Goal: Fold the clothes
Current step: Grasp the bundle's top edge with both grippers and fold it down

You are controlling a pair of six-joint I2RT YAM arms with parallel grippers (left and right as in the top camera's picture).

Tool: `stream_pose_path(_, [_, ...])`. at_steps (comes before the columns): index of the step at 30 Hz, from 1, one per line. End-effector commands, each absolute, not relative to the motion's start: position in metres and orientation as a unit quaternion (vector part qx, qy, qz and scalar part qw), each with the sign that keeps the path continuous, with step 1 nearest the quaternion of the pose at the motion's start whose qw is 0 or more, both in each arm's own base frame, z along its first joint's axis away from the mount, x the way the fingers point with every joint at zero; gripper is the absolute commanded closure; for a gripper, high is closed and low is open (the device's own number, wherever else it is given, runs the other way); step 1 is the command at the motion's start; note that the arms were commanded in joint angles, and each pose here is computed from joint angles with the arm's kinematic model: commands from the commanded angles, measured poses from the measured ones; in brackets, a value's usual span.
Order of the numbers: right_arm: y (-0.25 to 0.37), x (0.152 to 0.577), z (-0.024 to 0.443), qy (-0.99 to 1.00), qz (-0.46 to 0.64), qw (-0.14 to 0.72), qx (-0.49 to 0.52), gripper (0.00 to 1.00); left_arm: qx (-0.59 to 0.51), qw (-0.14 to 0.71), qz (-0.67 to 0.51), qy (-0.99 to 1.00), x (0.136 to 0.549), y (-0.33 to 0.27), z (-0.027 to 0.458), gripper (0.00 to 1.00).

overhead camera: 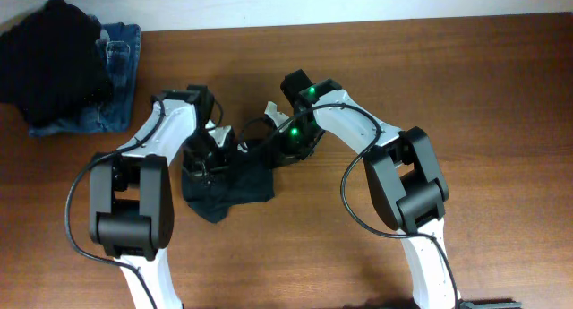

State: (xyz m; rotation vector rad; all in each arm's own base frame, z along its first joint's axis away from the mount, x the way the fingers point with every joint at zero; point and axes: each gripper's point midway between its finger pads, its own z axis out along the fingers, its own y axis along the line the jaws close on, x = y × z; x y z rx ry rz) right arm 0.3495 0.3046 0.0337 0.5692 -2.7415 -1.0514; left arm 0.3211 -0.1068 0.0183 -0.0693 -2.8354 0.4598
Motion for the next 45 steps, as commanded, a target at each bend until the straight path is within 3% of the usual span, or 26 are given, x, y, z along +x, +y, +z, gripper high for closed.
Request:
stream_pose_path(1, [0.315,0.339,0.043,-0.895,-0.392,0.093,0.193,0.96,-0.020,0.128,0.142,-0.981,0.318,-0.099,0.019,0.98])
stream_pose_path(11, [0.325,0.319,0.043,-0.895,-0.381,0.120,0.197,0.96,-0.022,0.126,0.126,-0.984,0.319,-0.094,0.018,0.92])
stream_pose_path(17, [0.325,0.312,0.014,-0.948,-0.253,0.116,0.152,0.96,-0.022,0.126,0.127,-0.984,0.319,-0.094,0.018,0.94])
stream_pose_path(22, [0.333,0.308,0.009,-0.960,-0.222,0.109,0.132,0.96,-0.022,0.126,0.126,-0.984,0.319,-0.094,0.018,0.95])
stream_pose_path(45, [0.270,0.309,-0.028,-0.983,-0.121,0.139,-0.020,0.96,-0.020,0.136,0.074,-0.988,0.314,-0.071,0.016,0.99])
